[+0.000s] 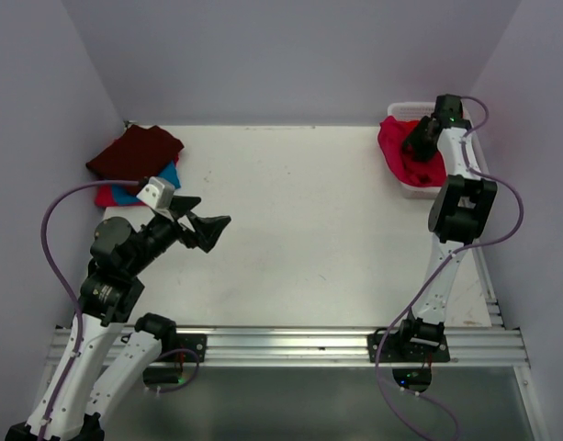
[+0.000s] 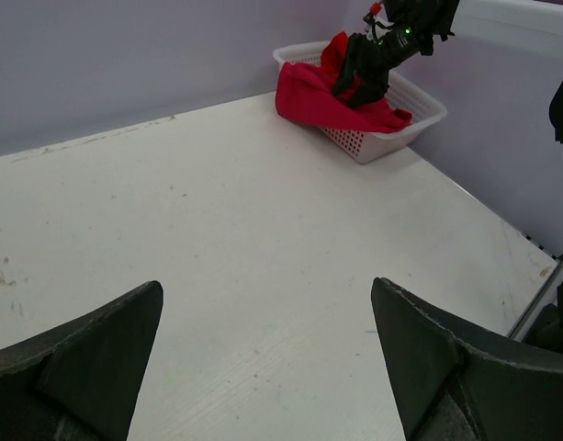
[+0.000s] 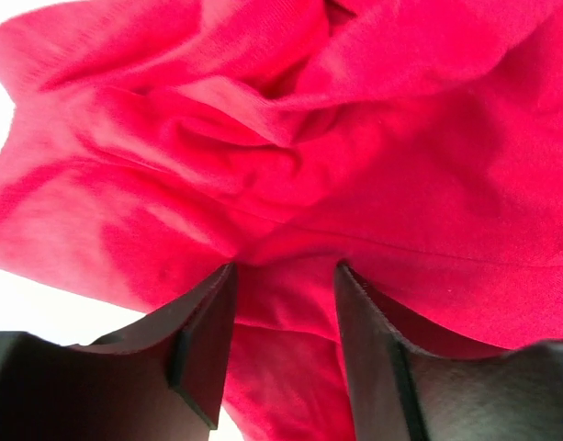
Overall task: Fold and stack the t-shirts
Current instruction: Grab the tshirt from the pile
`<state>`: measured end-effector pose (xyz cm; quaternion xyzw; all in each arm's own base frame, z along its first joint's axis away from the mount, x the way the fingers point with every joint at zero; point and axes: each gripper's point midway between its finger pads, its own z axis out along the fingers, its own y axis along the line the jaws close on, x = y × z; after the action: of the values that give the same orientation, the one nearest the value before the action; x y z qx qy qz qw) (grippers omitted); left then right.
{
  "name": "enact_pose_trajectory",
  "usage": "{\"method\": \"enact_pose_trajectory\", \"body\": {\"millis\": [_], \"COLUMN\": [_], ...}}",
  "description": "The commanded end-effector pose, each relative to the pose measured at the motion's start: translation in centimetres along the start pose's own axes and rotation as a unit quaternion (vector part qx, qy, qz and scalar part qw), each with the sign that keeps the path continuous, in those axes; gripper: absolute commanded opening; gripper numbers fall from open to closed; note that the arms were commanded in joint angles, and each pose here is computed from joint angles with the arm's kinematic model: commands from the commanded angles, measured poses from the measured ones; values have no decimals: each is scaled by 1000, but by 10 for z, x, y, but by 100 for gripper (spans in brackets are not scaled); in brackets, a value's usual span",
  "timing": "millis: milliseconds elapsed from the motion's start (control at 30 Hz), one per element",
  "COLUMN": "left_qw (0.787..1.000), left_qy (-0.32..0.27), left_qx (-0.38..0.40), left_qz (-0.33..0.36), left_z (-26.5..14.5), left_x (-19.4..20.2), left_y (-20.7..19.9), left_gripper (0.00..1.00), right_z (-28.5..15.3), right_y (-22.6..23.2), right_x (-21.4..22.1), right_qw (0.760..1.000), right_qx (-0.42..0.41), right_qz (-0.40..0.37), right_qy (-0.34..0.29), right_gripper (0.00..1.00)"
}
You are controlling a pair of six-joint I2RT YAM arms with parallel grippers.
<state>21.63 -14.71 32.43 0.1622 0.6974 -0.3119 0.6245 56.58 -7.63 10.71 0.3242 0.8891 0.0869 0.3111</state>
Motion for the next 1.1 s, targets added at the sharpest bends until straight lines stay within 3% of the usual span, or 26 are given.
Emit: {"method": "enact_pose_trajectory", "body": {"millis": [0, 100, 133, 300, 467, 600, 633, 700, 733, 767, 833, 900, 1067], "left_qw": [1000, 1000, 1000, 1000, 1000, 1000, 1000, 1000, 1000, 1000, 1000, 1000, 1000], "left_qy": [-3, -4, -4, -7, -9, -4, -4, -6, -3, -1, 1, 6, 6], "left_qx": [4, 7, 9, 5, 6, 10, 13, 15, 16, 18, 21, 21, 16], "left_qz": [2, -2, -2, -2, -2, -3, -3, -2, -3, -3, -3, -2, 3], "left_z": [0, -1, -1, -6, -7, -6, -5, -4, -2, -1, 1, 2, 0], "left_x": [-2, -3, -3, -4, -4, -3, -2, -3, -1, 1, 3, 6, 7], "left_y": [-2, -4, -5, -5, -7, -7, -8, -8, -7, -7, -7, -6, -5], "left_gripper": [100, 100, 100, 100, 100, 100, 100, 100, 100, 100, 100, 100, 100], "right_z": [3, 4, 4, 3, -12, -62, -71, -83, -91, -96, -91, -88, -27], "right_y": [-9, -13, -16, -21, -19, 0, 3, 10, 13, 19, 18, 18, 4], "right_x": [7, 8, 6, 4, -5, -30, -32, -31, -32, -33, -29, -31, -23], "right_qw": [1000, 1000, 999, 999, 998, 995, 994, 992, 990, 988, 987, 987, 985], "right_qx": [16, 28, 35, 49, 49, 35, 33, 37, 42, 49, 66, 80, 123], "right_qz": [-3, -6, -5, -5, -7, -17, -21, -36, -43, -57, -71, -72, -83], "right_qy": [9, 9, 5, -2, -29, -94, -102, -116, -125, -133, -126, -121, -84], "right_gripper": [49, 44, 30, 0, 0, 0, 5, 49, 79, 85, 94, 95, 95]}}
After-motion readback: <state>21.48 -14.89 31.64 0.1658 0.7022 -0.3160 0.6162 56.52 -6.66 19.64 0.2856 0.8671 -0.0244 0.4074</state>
